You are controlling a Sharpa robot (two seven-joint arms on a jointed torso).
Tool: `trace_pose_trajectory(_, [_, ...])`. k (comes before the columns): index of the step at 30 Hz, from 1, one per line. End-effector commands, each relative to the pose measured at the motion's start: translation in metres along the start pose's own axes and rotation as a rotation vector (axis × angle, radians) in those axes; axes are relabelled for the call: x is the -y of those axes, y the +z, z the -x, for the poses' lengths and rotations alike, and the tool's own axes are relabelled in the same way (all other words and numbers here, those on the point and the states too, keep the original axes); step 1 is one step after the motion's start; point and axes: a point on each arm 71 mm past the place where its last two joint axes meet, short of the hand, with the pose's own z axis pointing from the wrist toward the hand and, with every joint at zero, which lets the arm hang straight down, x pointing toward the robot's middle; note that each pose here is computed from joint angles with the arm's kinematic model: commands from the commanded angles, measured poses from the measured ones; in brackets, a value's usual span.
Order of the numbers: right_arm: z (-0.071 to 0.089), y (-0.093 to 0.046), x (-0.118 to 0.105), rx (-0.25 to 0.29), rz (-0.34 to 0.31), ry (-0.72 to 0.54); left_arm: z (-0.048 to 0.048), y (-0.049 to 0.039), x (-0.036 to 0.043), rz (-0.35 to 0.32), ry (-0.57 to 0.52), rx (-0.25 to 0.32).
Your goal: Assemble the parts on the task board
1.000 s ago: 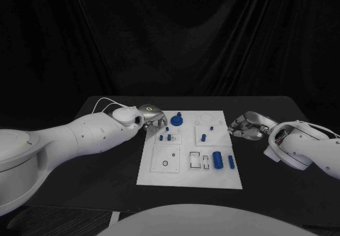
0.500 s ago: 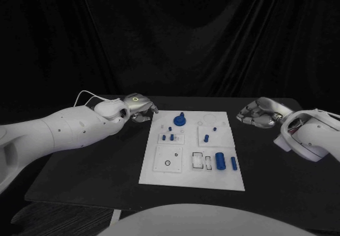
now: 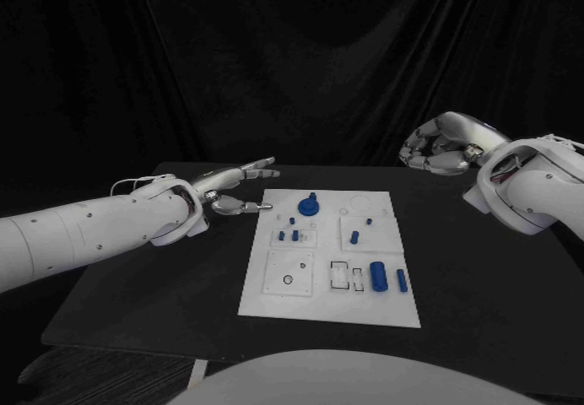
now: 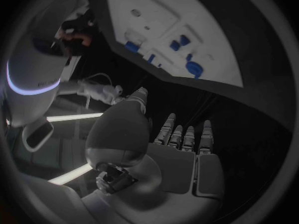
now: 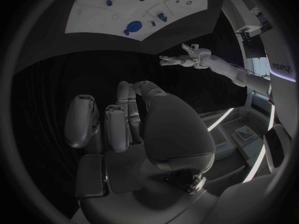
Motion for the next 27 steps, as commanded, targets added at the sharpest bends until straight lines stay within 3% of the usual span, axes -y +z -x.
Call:
trace_pose_trajectory(1, [-0.002, 0.004, -0.011, -0.021, 0.060, -0.192, 0.0084, -0.0032, 0.0118, -0.138, -0.696, 0.107])
trace_pose_trajectory(4, [-0.007, 0.010, -0.020, -0.045, 0.118, -0.321, 0.0091, -0.0084, 0.0164, -0.175, -0.918, 0.160])
trace_pose_trajectory(8, [-0.015, 0.019, -0.026, -0.087, 0.173, -0.451, 0.0071, -0.0140, 0.0202, -0.203, -1.045, 0.198])
trace_pose_trajectory(15, [-0.039, 0.025, -0.024, -0.186, 0.236, -0.528, -0.0004, -0.0193, 0.0253, -0.228, -1.135, 0.215])
trace_pose_trajectory(27, [-0.077, 0.028, -0.012, -0.279, 0.262, -0.524, -0.0060, -0.0267, 0.0229, -0.231, -1.171, 0.211])
